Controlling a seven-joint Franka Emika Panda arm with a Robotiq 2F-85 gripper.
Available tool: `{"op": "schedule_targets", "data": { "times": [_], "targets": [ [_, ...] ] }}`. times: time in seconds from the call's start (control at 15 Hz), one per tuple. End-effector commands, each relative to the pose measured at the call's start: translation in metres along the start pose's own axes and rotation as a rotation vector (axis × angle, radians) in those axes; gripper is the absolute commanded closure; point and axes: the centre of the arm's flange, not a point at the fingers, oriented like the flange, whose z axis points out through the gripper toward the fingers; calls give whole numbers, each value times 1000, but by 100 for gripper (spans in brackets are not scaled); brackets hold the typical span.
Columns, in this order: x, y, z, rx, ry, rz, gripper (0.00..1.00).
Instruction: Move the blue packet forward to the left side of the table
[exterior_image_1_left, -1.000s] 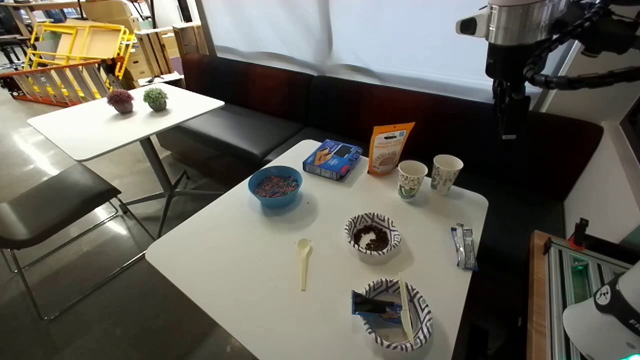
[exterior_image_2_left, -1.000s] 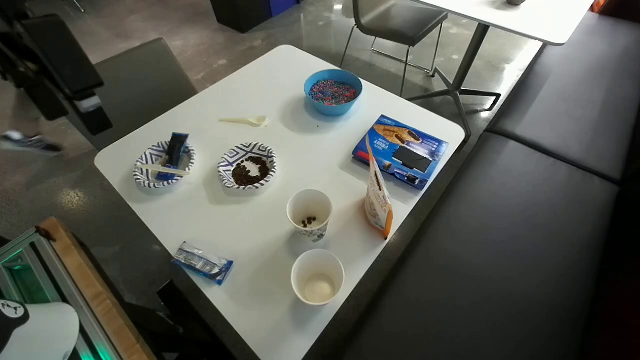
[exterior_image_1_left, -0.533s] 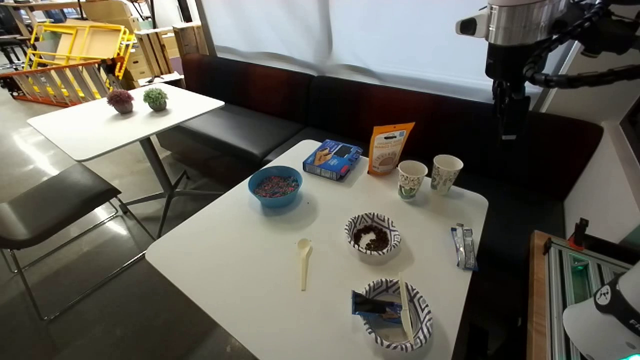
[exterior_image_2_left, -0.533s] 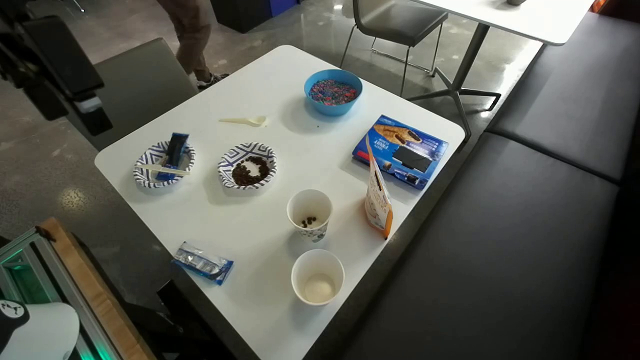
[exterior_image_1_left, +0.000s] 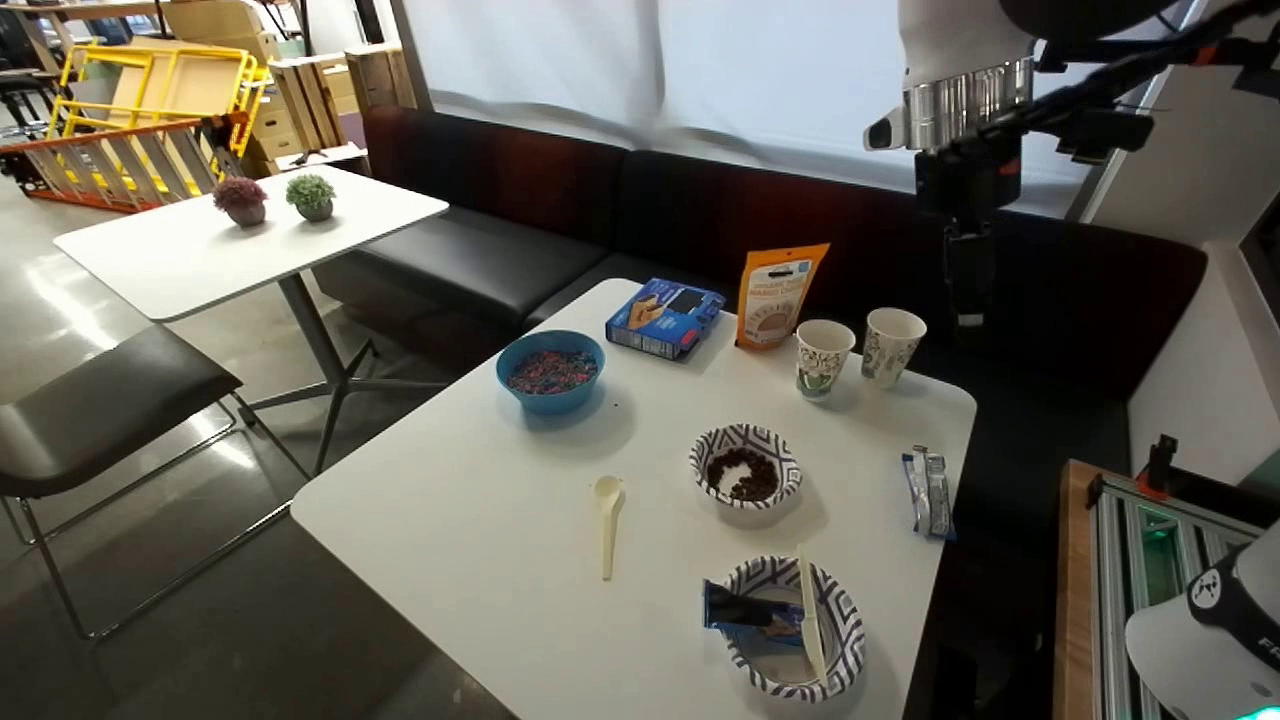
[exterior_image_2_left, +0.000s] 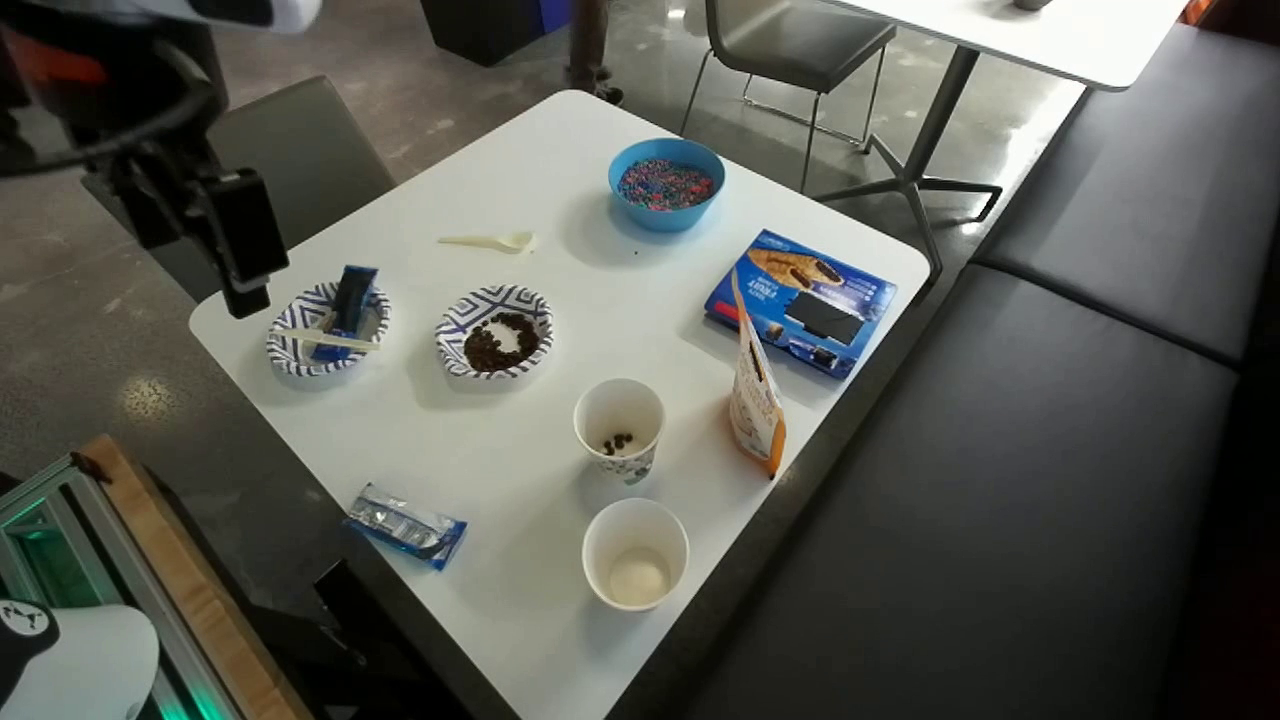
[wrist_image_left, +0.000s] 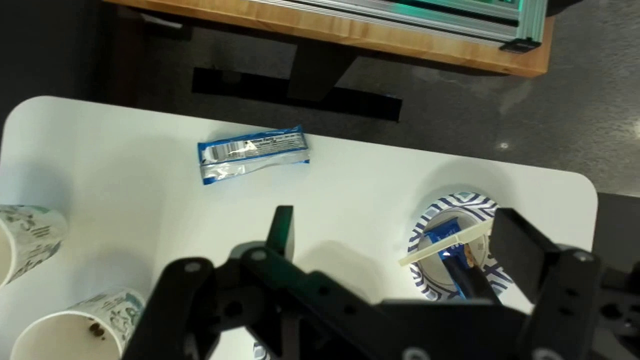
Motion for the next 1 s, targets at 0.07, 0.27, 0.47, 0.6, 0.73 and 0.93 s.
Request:
{"op": "schedule_targets", "data": {
  "times": [0.07,0.27,0.47,0.6,0.73,0.93],
  "targets": [
    [16,32,25,215,-36,124,0],
    [7,56,44,312,-23,244,0],
    [-4,80,56,383,45,351,0],
    [-6,94,67,352,133,422,0],
    [0,107,80,288,189,511,0],
    [6,111,107,232,209,664,0]
  ]
}}
